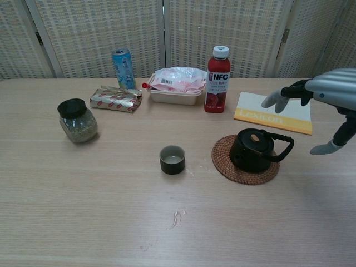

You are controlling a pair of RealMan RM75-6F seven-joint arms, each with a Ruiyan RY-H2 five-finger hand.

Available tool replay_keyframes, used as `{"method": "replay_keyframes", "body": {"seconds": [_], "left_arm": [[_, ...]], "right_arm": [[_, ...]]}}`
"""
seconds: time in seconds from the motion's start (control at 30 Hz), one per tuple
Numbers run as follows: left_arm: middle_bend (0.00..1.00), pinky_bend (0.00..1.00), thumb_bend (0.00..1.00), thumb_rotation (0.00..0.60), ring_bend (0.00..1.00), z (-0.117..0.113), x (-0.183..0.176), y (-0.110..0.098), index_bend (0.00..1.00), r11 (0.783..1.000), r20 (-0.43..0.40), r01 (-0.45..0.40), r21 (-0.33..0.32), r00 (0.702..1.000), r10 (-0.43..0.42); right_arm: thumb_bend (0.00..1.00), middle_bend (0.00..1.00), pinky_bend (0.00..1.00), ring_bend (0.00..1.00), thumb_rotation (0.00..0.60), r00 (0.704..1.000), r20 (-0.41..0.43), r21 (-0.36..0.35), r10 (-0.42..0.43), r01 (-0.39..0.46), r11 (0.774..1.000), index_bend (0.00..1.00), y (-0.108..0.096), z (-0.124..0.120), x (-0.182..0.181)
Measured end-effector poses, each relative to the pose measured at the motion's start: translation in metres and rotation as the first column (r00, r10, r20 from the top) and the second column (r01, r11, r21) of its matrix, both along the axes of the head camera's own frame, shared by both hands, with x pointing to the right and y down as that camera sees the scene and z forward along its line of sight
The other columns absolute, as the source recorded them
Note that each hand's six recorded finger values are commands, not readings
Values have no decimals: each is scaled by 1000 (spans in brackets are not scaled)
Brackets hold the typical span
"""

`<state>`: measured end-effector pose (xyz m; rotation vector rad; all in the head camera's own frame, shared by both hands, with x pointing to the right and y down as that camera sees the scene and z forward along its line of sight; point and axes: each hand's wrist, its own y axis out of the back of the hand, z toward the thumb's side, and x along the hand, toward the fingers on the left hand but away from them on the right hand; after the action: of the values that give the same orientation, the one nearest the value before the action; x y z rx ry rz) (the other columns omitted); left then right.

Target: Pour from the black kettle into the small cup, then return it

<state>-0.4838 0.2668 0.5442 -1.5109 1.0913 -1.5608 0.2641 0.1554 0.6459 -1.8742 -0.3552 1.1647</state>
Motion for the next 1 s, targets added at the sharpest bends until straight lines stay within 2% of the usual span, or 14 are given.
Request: {"method": "replay_keyframes", "body": {"seconds": [0.1, 0.23, 0.3, 0.33, 0.37, 0.4, 0.47, 0.53, 0.73, 1.0], "left_arm": [[3, 0, 251, 600, 63, -1, -1, 0, 170, 1000, 0, 2, 2, 1000, -2], [3, 0, 251, 600, 63, -2, -3, 2, 170, 1000, 3, 8, 0, 1000, -8], [3, 0, 251, 600, 63, -3, -4, 3, 170, 1000, 4, 12, -1, 1000, -12], [3, 0, 250, 600, 63, -3, -4, 3, 170, 1000, 4, 13, -1, 1000, -13], [3, 0, 250, 600, 63, -3, -5, 4, 170, 1000, 4, 14, -1, 1000, -14], [3, 0, 250, 600, 63, -3, -6, 4, 170, 1000, 5, 16, -2, 1000, -16], [3, 0, 251, 600, 63, -3, -6, 5, 170, 1000, 5, 17, -3, 1000, -17], [3, 0, 251, 600, 63, -3, -7, 5, 170, 1000, 4, 18, -4, 1000, -18], [3, 0, 251, 600, 63, -3, -7, 5, 169, 1000, 2, 17, -4, 1000, -17], [3, 0, 251, 600, 63, -1, -7, 6, 170, 1000, -1, 17, -10, 1000, -17]], "right_arm": [[0, 280, 454, 158, 600, 1000, 1, -8, -12, 12, 1000, 205, 3, 2, -1], [0, 285, 599, 178, 600, 1000, 4, -16, -31, 31, 999, 207, 5, 5, -4], [0, 286, 614, 179, 600, 999, 5, -19, -38, 38, 999, 207, 6, 7, -6], [0, 286, 572, 179, 600, 999, 4, -18, -40, 40, 999, 208, 6, 7, -6], [0, 286, 487, 179, 600, 999, 2, -15, -41, 41, 999, 214, 6, 7, -6], [0, 286, 383, 179, 600, 999, 0, -12, -43, 43, 999, 221, 5, 7, -7], [0, 286, 109, 171, 600, 999, -3, -9, -44, 44, 999, 236, 6, 8, -7], [0, 286, 16, 156, 600, 999, -1, -18, -43, 43, 999, 237, 7, 8, -8], [0, 286, 0, 133, 600, 999, -4, -61, -39, 38, 997, 237, 14, 12, -8], [0, 294, 0, 132, 600, 1000, -15, -79, -26, 24, 997, 268, 18, 17, -7]]}}
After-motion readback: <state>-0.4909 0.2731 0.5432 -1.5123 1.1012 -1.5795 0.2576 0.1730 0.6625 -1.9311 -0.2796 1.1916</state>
